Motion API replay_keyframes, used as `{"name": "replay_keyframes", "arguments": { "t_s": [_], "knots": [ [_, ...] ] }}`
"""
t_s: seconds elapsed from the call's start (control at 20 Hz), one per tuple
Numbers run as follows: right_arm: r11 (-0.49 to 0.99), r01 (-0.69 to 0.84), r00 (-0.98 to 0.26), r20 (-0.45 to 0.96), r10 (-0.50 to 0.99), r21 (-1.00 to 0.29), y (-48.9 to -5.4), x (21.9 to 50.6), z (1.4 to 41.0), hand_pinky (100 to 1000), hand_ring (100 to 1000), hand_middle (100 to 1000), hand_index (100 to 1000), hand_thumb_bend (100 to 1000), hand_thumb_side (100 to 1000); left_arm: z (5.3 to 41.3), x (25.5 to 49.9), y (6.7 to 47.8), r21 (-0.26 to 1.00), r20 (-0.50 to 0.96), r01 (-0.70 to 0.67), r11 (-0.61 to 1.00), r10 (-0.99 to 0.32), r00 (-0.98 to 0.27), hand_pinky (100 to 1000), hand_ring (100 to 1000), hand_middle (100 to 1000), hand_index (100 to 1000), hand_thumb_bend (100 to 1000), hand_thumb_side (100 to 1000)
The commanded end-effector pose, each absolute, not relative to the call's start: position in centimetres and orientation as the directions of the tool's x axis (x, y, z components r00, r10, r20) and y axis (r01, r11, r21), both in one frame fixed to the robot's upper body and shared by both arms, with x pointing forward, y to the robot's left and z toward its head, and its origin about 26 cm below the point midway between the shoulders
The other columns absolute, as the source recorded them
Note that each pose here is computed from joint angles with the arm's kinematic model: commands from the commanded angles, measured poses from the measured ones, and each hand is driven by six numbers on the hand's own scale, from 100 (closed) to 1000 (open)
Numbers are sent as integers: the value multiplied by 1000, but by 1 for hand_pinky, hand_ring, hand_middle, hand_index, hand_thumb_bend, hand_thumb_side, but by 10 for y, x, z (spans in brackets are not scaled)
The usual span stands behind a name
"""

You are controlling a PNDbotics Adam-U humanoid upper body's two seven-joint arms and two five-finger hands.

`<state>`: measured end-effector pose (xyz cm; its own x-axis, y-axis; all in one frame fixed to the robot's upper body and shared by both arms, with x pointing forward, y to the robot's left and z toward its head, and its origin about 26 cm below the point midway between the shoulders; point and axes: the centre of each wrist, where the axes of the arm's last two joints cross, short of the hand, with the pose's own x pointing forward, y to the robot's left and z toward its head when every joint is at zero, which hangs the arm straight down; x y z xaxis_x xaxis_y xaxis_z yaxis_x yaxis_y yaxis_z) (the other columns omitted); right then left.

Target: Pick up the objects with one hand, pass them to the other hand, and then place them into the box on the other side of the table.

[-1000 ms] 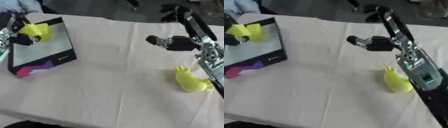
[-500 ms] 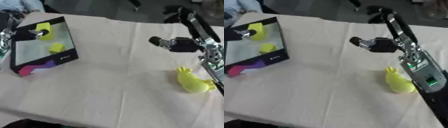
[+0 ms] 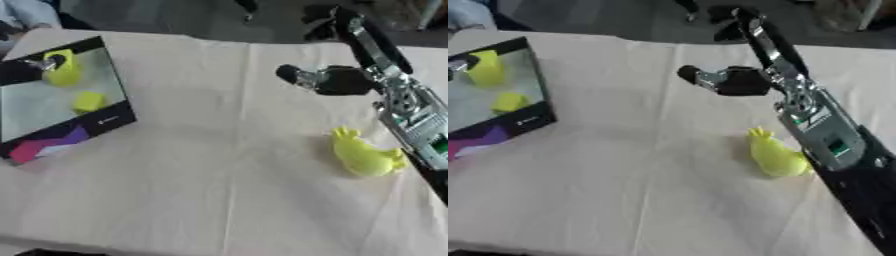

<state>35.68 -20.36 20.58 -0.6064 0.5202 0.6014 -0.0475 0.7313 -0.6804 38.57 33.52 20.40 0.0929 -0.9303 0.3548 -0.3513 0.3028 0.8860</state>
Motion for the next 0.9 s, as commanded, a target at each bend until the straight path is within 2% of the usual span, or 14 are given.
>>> {"name": "replay_keyframes", "arguments": {
  "t_s": [0.05,0.1,0.35,0.4,0.6,0.9],
  "knots": [
    [712,-38,-591,591,550,-701,-211,350,229,759,679,734,834,657,430,226,378,332,855,371,-401,328,-928,31,823,660,615,728,623,464],
    [694,-45,-562,592,577,-719,-215,349,231,771,691,740,831,640,441,228,375,326,844,388,-398,359,-922,-8,823,652,622,722,560,446],
    [592,-88,-482,554,679,-801,-231,326,252,793,714,750,830,631,434,235,360,311,768,493,-372,522,-852,-177,828,634,612,717,512,440],
    [571,-96,-478,541,692,-815,-233,321,256,798,718,750,803,630,434,235,358,309,755,507,-369,543,-839,-197,829,632,610,714,506,439],
    [491,-126,-475,487,733,-862,-243,305,265,810,729,753,807,625,426,234,354,308,721,539,-372,585,-810,-230,831,630,608,709,491,431],
    [423,-182,-419,460,783,-887,-269,298,258,827,752,758,822,620,406,234,350,306,685,566,-384,619,-784,-255,834,625,602,706,479,435]
  ]
}}
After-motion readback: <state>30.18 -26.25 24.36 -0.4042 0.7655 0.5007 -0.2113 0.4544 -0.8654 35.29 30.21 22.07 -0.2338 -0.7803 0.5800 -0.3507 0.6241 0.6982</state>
